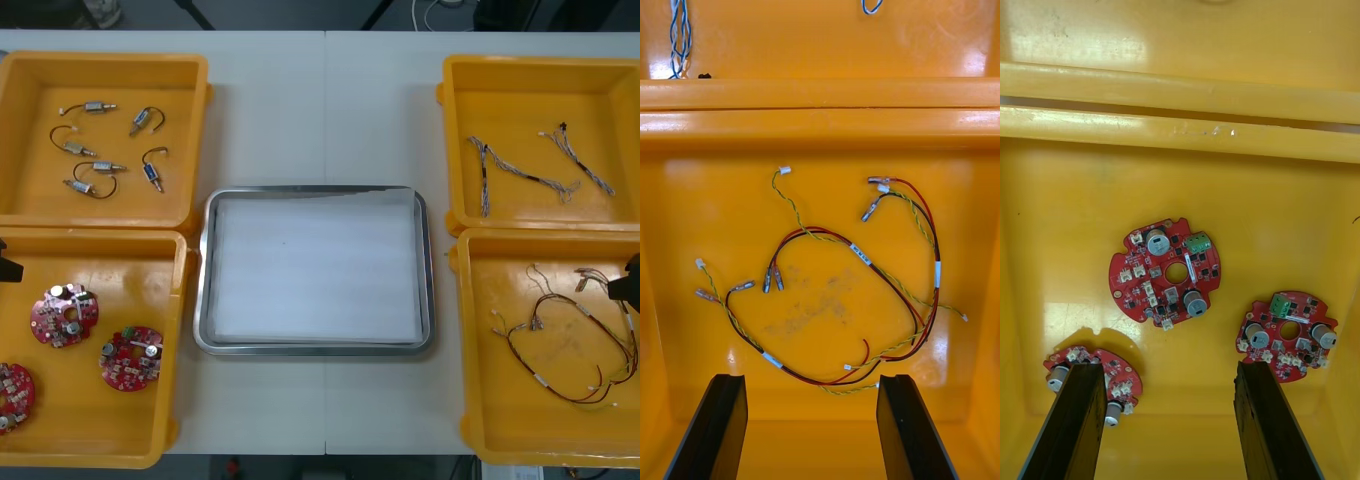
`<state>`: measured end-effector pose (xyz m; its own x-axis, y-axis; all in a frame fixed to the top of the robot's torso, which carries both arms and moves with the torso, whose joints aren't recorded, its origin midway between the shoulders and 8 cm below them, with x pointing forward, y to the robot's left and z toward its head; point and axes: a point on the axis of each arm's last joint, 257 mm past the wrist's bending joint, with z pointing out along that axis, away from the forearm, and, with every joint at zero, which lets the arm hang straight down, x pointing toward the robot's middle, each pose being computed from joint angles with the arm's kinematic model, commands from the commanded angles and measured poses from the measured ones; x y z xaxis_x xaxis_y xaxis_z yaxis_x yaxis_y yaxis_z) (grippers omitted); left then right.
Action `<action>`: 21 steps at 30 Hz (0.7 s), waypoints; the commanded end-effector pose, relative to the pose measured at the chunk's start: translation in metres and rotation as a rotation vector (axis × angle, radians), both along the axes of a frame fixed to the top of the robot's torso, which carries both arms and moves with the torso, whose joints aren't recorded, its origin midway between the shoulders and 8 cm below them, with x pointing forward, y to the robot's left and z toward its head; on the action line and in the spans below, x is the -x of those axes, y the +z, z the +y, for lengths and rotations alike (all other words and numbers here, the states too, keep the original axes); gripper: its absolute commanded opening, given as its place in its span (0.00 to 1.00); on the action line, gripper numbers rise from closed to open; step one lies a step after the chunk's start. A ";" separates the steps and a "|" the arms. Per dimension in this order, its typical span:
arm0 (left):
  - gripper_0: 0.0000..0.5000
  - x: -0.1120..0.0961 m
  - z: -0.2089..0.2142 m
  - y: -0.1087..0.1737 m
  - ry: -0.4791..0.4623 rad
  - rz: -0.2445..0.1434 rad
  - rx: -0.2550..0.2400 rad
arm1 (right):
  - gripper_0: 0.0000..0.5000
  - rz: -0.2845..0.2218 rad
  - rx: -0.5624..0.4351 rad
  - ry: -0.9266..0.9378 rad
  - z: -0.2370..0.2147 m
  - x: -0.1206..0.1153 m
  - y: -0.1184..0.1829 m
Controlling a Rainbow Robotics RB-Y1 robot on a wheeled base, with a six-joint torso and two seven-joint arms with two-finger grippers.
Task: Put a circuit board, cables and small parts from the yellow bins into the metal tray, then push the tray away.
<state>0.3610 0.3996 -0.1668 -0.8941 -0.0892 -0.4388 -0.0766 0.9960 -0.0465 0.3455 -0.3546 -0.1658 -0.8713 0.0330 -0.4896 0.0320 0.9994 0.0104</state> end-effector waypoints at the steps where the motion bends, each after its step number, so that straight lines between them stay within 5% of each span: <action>1: 1.00 0.003 0.007 0.007 -0.081 -0.006 -0.079 | 1.00 -0.027 0.047 0.038 -0.001 -0.004 0.014; 3: 1.00 0.003 0.007 0.007 -0.081 -0.006 -0.079 | 1.00 -0.027 0.047 0.038 -0.001 -0.004 0.014; 4: 1.00 0.011 0.003 -0.014 -0.075 0.044 -0.048 | 1.00 -0.027 0.047 0.038 -0.001 -0.004 0.014; 5: 1.00 0.010 0.002 -0.016 -0.073 0.045 -0.039 | 1.00 -0.027 0.047 0.038 -0.001 -0.004 0.014; 21: 1.00 0.001 0.015 -0.007 -0.080 -0.014 -0.059 | 1.00 -0.060 0.055 0.044 -0.006 -0.008 0.028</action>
<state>0.3676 0.3974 -0.1749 -0.8860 -0.1000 -0.4528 -0.0750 0.9945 -0.0728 0.3508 -0.3492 -0.1573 -0.8626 0.0156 -0.5057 0.0100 0.9999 0.0137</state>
